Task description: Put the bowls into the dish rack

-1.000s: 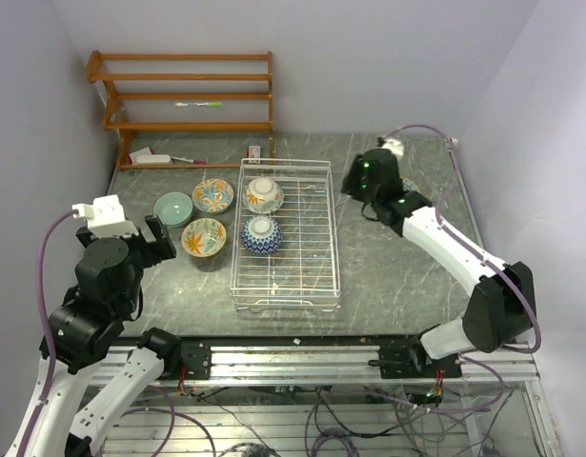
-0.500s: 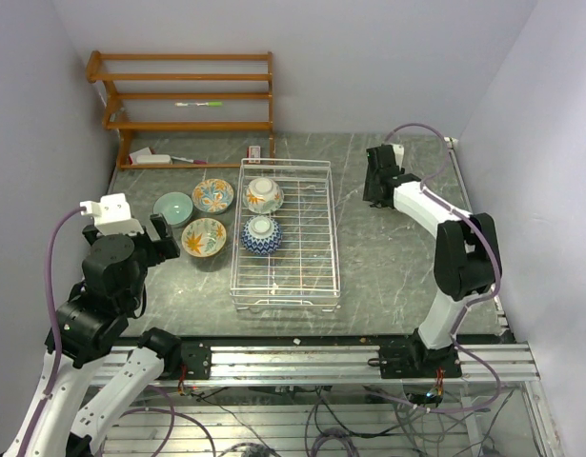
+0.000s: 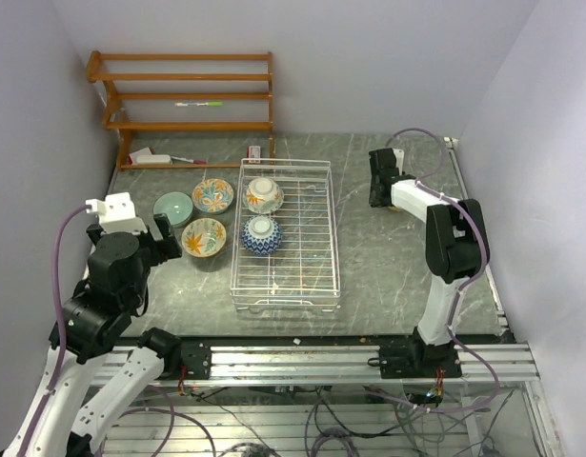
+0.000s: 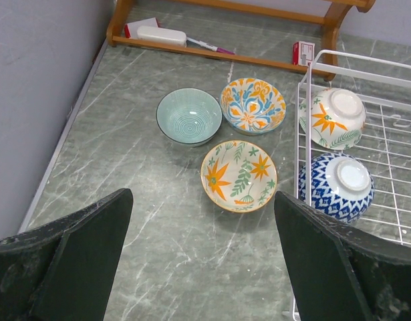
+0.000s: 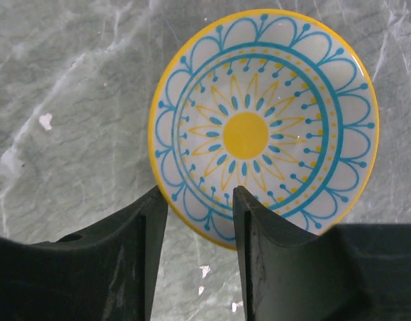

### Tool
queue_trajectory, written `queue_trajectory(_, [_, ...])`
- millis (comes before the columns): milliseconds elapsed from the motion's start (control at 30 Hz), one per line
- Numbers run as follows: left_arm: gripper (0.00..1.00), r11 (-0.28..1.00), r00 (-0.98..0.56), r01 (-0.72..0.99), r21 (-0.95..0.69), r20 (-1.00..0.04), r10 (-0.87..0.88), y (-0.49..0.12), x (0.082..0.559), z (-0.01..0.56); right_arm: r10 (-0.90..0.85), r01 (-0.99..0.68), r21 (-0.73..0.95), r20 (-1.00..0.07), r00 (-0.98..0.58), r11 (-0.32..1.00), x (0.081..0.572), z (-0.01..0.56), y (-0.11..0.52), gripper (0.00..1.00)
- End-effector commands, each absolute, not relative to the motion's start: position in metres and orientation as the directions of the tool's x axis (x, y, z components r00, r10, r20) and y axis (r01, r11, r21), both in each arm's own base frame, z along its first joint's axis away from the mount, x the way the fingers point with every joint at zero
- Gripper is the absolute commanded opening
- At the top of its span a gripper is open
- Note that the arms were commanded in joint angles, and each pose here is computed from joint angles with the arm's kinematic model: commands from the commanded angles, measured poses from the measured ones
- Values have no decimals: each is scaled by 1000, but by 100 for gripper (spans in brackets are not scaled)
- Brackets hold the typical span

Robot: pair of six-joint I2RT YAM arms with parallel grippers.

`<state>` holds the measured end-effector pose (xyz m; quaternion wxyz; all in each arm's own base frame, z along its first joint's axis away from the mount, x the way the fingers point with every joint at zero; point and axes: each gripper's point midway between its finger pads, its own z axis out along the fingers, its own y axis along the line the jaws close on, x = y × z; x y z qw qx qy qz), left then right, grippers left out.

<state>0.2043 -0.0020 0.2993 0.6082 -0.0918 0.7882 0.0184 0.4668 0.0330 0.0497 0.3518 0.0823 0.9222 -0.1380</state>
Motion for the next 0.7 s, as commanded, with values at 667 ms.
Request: queue_trajectory(667, [98,980,-232,-173,-98,-963,-137,-6,214,302,203,-98,269,-879,-430,958,422,226,126,0])
